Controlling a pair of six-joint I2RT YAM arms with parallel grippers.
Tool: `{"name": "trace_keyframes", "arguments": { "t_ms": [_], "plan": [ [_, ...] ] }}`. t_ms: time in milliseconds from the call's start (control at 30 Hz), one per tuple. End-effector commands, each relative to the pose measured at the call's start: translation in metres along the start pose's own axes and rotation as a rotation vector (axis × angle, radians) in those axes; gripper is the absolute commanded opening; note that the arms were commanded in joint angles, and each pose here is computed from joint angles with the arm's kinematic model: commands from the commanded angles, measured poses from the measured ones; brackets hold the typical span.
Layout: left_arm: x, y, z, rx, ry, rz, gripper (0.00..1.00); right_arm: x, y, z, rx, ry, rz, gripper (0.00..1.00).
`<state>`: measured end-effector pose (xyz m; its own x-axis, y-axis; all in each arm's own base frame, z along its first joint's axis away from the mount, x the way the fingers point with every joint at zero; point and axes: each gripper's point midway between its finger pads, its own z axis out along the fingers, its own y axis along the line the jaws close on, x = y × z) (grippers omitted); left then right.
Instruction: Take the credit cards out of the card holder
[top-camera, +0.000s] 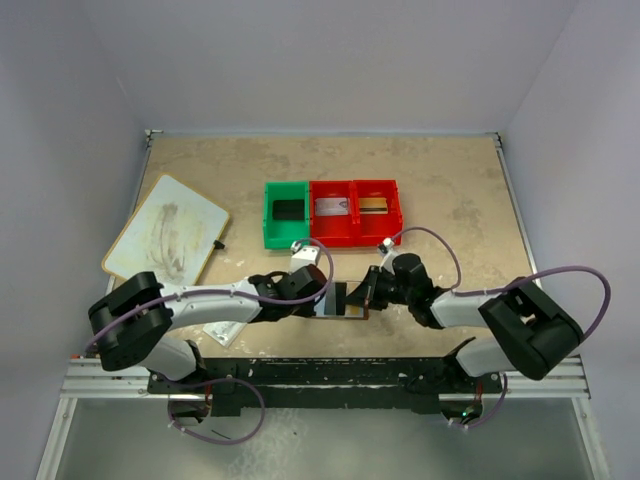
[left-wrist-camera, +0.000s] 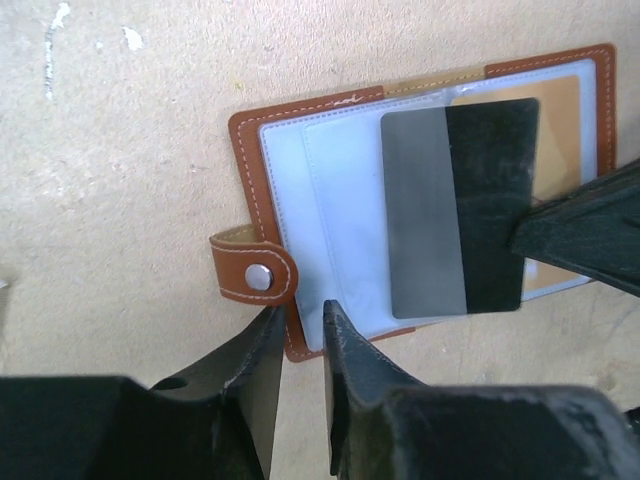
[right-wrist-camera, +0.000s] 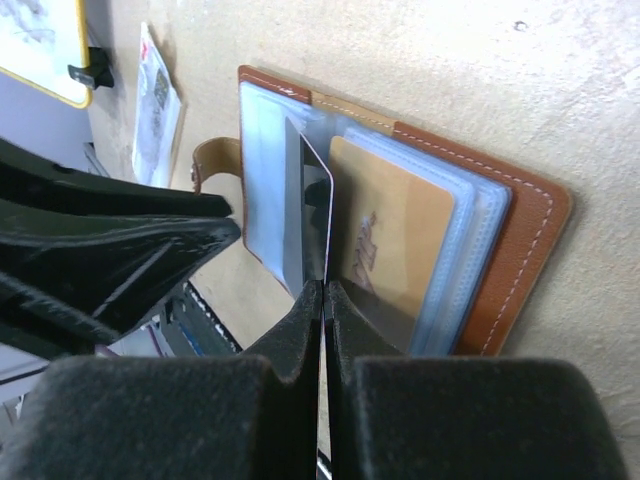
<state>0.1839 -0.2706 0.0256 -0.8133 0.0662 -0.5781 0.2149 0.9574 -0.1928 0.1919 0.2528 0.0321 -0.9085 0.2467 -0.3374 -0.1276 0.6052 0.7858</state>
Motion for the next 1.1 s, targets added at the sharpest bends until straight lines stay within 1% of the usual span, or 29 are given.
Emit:
{"name": "trace_keyframes", "arguments": {
  "t_ms": [0, 67, 133, 200, 300, 367, 433, 467, 500, 600, 667, 767, 800, 933, 1067],
  "plan": [
    [-0.042, -0.024, -0.026, 0.080, -0.113, -0.064, 0.23, -0.004, 0.002, 0.004, -0.016, 0.001, -0.031, 0.00],
    [-0.054, -0.037, -0.032, 0.134, -0.149, -0.096, 0.27, -0.005, 0.001, 0.005, -0.013, -0.002, -0.029, 0.00],
    [-0.058, -0.048, -0.032, 0.191, -0.165, -0.118, 0.30, -0.005, 0.001, 0.006, -0.013, -0.003, -0.027, 0.00],
    [-0.056, -0.056, -0.026, 0.220, -0.160, -0.131, 0.31, -0.004, 0.000, 0.006, -0.012, 0.002, -0.030, 0.00],
    [-0.047, -0.060, -0.011, 0.215, -0.127, -0.131, 0.31, -0.002, -0.001, 0.006, -0.009, 0.005, -0.029, 0.00],
    [-0.038, -0.057, 0.001, 0.189, -0.103, -0.137, 0.28, -0.002, -0.001, 0.006, -0.011, 0.005, -0.028, 0.00],
    [-0.028, -0.049, 0.010, 0.152, -0.083, -0.139, 0.22, -0.002, -0.001, 0.005, -0.013, 0.001, -0.028, 0.00],
    [-0.022, -0.045, 0.014, 0.137, -0.072, -0.126, 0.16, -0.002, -0.001, 0.005, -0.016, -0.001, -0.027, 0.00],
    [-0.017, -0.039, 0.016, 0.117, -0.062, -0.111, 0.12, -0.002, 0.000, 0.004, -0.019, -0.005, -0.026, 0.00],
    [-0.002, -0.022, 0.021, 0.049, -0.030, -0.066, 0.06, -0.004, 0.004, 0.004, -0.044, -0.017, -0.021, 0.01],
    [0.004, -0.014, 0.022, 0.028, -0.016, -0.045, 0.04, -0.005, 0.008, 0.004, -0.065, -0.025, -0.021, 0.03],
    [0.011, -0.006, 0.022, 0.014, -0.003, -0.032, 0.03, -0.008, 0.010, 0.006, -0.073, -0.032, -0.020, 0.12],
    [0.012, -0.005, 0.021, 0.011, -0.001, -0.032, 0.03, -0.009, 0.010, 0.007, -0.073, -0.034, -0.020, 0.13],
    [0.014, -0.002, 0.022, 0.003, 0.000, -0.029, 0.02, -0.014, 0.015, 0.015, -0.088, -0.031, -0.038, 0.16],
    [0.013, -0.003, 0.022, 0.002, 0.000, -0.028, 0.01, -0.022, 0.022, 0.018, -0.114, -0.045, -0.050, 0.16]
  ]
}}
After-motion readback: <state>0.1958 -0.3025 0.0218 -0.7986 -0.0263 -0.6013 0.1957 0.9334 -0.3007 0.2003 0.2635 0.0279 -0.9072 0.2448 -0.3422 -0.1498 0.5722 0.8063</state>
